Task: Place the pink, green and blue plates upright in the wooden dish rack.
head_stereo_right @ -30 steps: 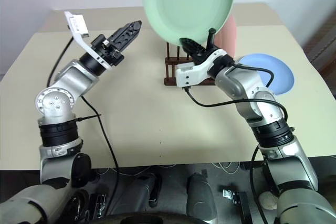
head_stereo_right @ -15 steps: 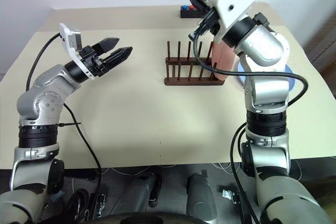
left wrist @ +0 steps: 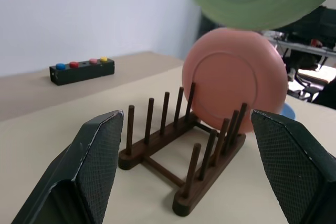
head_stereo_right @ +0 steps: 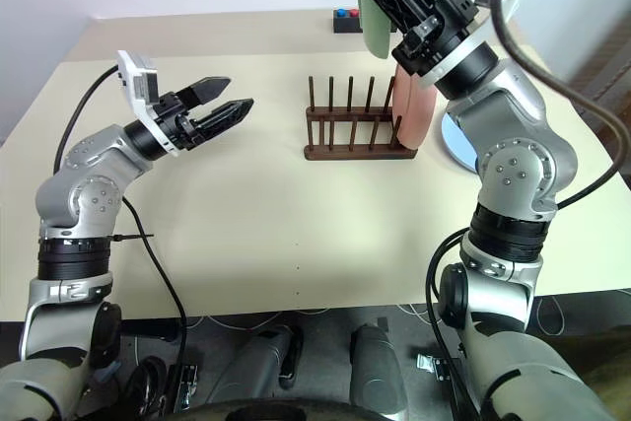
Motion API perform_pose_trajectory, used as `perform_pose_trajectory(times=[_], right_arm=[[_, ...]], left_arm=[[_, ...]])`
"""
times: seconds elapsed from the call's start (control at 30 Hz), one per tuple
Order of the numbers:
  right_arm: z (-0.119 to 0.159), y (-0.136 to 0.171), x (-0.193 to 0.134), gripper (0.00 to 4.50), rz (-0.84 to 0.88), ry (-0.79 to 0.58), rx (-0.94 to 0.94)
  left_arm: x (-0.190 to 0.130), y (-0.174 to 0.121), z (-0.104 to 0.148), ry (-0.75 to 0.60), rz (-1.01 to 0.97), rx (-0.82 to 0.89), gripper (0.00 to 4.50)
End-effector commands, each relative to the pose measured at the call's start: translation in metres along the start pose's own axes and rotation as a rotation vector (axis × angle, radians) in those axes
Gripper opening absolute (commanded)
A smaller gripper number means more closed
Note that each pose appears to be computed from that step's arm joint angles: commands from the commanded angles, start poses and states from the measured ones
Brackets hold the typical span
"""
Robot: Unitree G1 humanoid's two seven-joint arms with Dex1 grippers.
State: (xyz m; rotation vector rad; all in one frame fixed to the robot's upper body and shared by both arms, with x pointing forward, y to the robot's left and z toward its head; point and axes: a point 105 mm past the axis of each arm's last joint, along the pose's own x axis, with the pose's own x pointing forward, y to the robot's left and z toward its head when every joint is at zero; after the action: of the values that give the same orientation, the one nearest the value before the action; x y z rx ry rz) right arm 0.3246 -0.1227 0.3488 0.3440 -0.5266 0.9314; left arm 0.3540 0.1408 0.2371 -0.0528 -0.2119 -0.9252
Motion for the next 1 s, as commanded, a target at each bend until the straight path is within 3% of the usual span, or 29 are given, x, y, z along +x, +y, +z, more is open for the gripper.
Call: perform_pose_trajectory(times=[0.03,0.33,1.0], right_arm=[[0.01,-0.008,-0.007,0.0,-0.017,-0.053,0.116],[-0.01,-0.029,-0.016,0.0,-0.105,-0.025,0.316],[-0.048,-0.036,-0.029,0.0,-0.181,0.056,0.332]], left_arm=[[-0.002,-0.009,0.01,-0.023,-0.055,0.066,3.94],[-0.003,-0.014,0.006,0.001,-0.092,0.081,3.94],[-0.006,-0.015,0.005,0.017,-0.109,0.131,3.94]])
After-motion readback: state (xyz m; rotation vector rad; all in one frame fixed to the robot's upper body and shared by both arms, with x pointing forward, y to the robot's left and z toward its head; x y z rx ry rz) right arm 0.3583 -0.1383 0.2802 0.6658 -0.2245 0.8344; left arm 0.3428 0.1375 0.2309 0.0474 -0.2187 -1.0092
